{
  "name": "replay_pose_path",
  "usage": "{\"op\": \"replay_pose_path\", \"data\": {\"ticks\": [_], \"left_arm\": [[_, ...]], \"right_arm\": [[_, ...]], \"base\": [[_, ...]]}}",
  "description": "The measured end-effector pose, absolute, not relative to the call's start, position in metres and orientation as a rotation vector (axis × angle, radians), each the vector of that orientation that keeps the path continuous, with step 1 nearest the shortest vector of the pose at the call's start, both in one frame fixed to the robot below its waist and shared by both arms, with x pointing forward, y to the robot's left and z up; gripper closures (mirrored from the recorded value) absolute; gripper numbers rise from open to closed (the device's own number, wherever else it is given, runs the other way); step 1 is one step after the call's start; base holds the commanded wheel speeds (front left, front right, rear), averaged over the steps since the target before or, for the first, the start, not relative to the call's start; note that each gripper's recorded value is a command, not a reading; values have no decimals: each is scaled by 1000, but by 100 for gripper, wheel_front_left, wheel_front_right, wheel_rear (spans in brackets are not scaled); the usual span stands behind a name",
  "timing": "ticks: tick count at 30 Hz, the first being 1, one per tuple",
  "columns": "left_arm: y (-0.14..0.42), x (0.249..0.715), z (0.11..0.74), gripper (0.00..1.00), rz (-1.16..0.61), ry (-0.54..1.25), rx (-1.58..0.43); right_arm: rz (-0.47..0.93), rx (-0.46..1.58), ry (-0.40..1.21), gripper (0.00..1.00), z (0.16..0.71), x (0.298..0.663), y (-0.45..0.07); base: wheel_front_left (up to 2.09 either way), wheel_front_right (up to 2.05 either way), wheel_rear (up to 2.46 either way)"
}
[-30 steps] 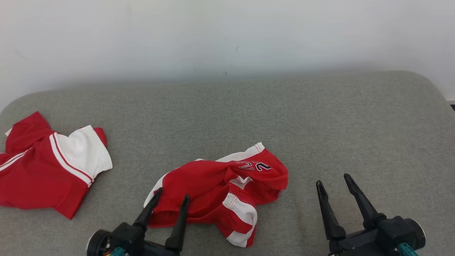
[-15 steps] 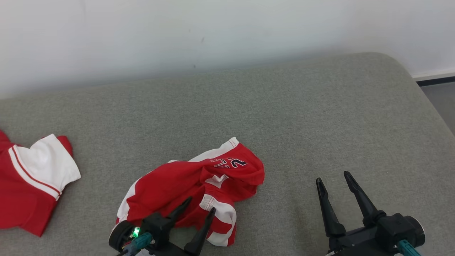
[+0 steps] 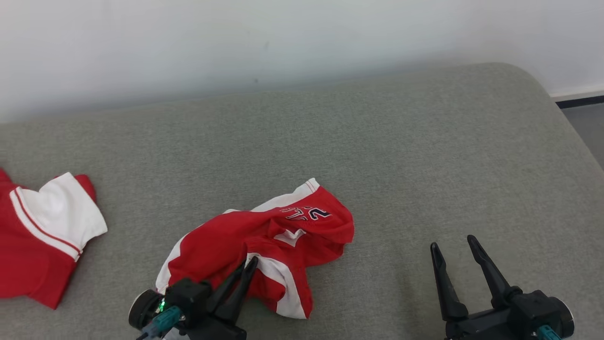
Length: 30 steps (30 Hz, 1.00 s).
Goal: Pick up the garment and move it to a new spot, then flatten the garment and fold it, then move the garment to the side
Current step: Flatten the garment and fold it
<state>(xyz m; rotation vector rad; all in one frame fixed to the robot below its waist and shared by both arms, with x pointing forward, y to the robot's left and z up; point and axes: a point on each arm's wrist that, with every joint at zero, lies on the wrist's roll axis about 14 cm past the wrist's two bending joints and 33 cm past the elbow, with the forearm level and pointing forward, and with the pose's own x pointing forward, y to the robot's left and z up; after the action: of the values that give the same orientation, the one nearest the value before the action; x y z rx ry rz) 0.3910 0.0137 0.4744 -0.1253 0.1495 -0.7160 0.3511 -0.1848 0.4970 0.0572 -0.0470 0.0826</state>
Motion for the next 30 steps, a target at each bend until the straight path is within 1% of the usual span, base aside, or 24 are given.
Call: {"op": "replay_pose_path", "data": {"ticks": [4, 7, 13, 19, 20, 21, 22, 25, 30], "left_arm": [[46, 387, 473, 100, -612, 139, -133], [69, 375, 468, 100, -541, 150, -138], [107, 339, 443, 100, -404, 229, -177], [127, 307, 414, 100, -301, 311, -227], [128, 305, 412, 78, -292, 315, -229], [130, 304, 411, 24, -283, 315, -228], [132, 303, 411, 0, -271, 312, -231], [136, 308, 420, 0, -248, 271, -238], [150, 325, 458, 0, -198, 129, -239]], "right_arm": [[116, 61, -46, 0, 496, 356, -175], [149, 60, -44, 0, 495, 361, -166], [218, 58, -37, 0, 493, 369, -146], [264, 52, -31, 0, 492, 372, -132], [267, 50, -28, 0, 491, 372, -132], [272, 49, -26, 0, 490, 371, -131], [276, 48, -24, 0, 490, 371, -130], [287, 46, -31, 0, 492, 371, -126], [294, 46, -39, 0, 495, 370, -124]], "base": [[0, 0, 0], [0, 0, 0], [0, 0, 0], [0, 0, 0], [0, 0, 0], [0, 0, 0], [0, 0, 0], [0, 0, 0], [0, 0, 0]]}}
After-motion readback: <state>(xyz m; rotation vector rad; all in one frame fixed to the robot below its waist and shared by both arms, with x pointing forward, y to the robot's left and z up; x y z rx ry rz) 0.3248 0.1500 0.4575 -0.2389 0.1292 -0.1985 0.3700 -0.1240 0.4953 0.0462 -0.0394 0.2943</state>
